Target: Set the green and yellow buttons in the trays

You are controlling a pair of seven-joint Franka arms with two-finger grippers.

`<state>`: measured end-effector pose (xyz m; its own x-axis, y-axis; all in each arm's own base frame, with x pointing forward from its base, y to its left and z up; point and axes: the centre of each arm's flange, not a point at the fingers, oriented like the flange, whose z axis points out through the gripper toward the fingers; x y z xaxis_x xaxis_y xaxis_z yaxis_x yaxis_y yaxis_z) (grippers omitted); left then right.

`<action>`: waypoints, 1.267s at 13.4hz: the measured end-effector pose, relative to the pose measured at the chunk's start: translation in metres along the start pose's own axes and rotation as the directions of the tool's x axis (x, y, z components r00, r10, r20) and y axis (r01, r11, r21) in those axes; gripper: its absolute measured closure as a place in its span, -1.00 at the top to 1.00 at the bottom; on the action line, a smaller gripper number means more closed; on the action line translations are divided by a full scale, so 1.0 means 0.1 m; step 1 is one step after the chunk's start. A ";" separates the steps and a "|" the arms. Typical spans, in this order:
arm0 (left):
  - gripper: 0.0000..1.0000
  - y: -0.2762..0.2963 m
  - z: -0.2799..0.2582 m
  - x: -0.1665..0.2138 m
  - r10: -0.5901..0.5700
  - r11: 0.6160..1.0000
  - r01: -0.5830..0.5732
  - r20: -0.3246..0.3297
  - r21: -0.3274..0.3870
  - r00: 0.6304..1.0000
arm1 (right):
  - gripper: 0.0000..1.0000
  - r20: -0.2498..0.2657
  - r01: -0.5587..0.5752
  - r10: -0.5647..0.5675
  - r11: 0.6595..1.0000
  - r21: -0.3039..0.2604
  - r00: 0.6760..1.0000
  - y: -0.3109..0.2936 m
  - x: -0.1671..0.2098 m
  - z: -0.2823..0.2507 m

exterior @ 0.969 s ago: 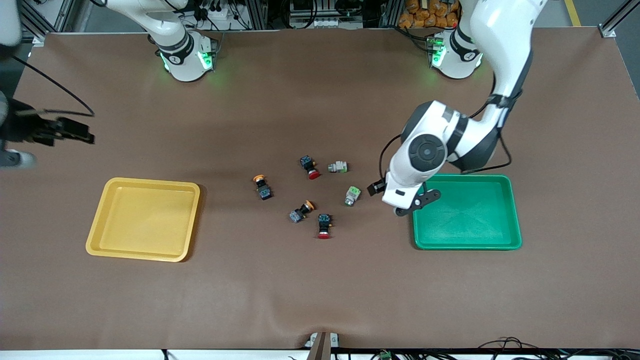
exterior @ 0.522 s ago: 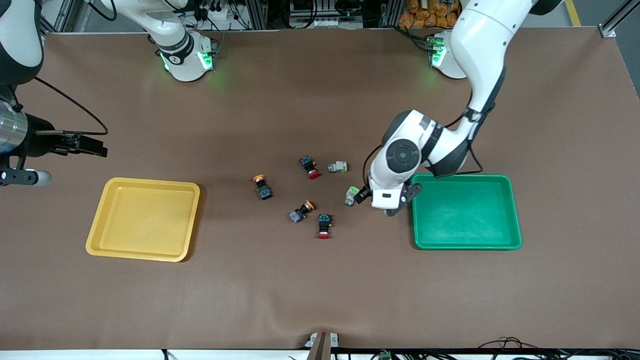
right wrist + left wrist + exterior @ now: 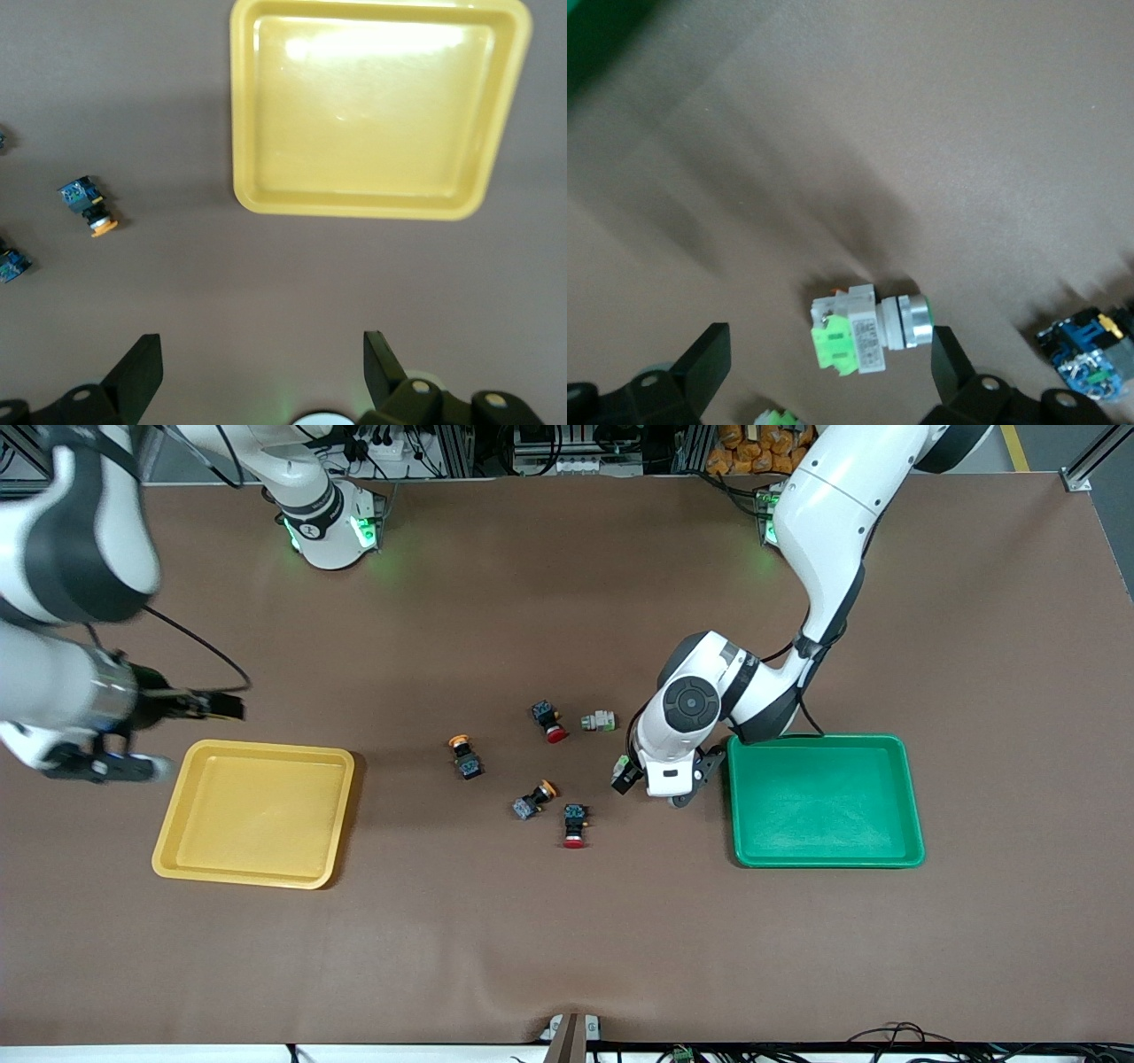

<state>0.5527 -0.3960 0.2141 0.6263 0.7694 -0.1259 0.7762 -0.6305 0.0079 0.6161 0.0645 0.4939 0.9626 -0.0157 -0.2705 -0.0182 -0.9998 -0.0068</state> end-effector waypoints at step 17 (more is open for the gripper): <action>1.00 -0.01 0.30 -0.05 -0.061 0.996 0.061 0.009 -0.063 0.998 | 1.00 0.122 0.365 -0.369 0.929 0.060 0.921 -1.26 0.81 2.05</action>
<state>0.5467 -0.4024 0.1851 0.5773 0.8053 -0.1350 0.8161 -0.5744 0.0631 0.6409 0.1914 0.2751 0.8606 0.3564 -0.3638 0.3181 -0.9340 -0.1625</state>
